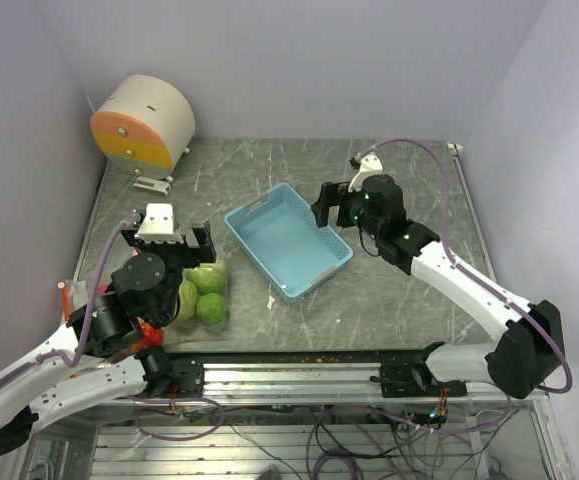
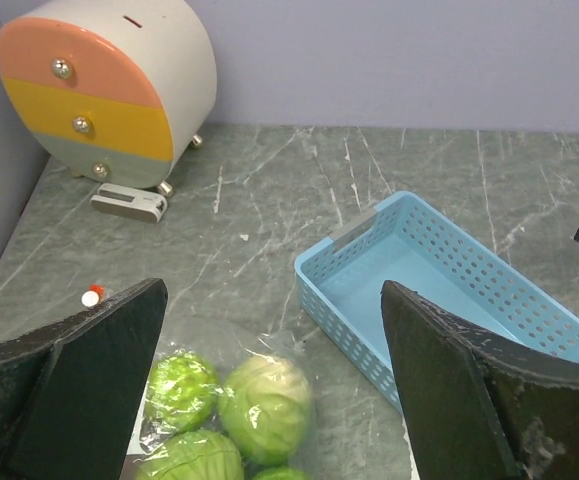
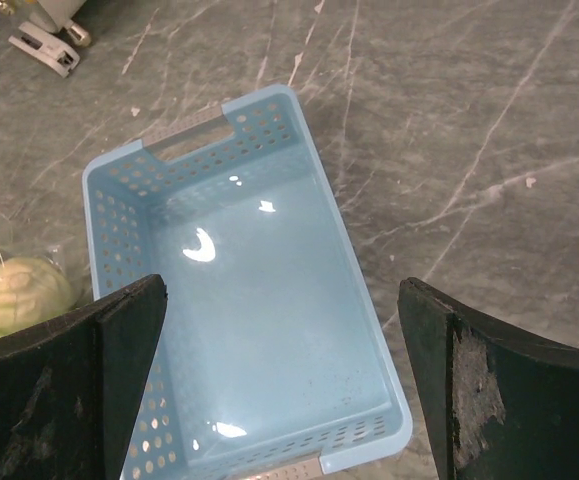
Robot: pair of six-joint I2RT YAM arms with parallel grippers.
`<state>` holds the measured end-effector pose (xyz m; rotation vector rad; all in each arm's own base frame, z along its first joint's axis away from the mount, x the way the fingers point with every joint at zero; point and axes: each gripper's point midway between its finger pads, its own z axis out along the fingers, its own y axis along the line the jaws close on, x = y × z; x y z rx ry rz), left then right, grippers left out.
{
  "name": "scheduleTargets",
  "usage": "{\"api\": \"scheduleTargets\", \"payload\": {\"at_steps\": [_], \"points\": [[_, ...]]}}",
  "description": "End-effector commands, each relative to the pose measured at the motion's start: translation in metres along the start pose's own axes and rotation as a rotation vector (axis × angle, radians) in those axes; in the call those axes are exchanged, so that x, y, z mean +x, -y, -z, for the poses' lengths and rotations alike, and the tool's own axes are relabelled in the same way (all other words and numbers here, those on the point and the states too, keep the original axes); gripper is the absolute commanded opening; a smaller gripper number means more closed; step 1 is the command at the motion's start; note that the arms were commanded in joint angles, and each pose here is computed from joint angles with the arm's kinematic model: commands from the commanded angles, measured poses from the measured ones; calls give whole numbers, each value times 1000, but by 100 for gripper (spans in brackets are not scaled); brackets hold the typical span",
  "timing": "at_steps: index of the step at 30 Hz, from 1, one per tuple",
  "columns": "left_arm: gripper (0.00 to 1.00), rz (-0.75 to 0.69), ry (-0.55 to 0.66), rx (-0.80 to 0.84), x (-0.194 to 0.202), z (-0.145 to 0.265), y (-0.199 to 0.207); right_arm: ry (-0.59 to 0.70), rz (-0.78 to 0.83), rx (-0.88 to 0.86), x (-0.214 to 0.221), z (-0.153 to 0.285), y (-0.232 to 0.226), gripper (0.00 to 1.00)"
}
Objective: Place the food in the zip-top bag and seal the zipper
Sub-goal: Reset both arms
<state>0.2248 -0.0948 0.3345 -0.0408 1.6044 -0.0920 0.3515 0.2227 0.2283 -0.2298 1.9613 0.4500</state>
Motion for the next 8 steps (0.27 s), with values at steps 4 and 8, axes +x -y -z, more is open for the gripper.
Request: {"api": "scheduleTargets", "payload": {"at_steps": [4, 8], "points": [[100, 6, -9, 38, 7, 0, 7, 0, -3, 38, 10, 9, 12, 100], [100, 9, 3, 50, 5, 1, 7, -13, -18, 58, 14, 8, 15, 100]]}}
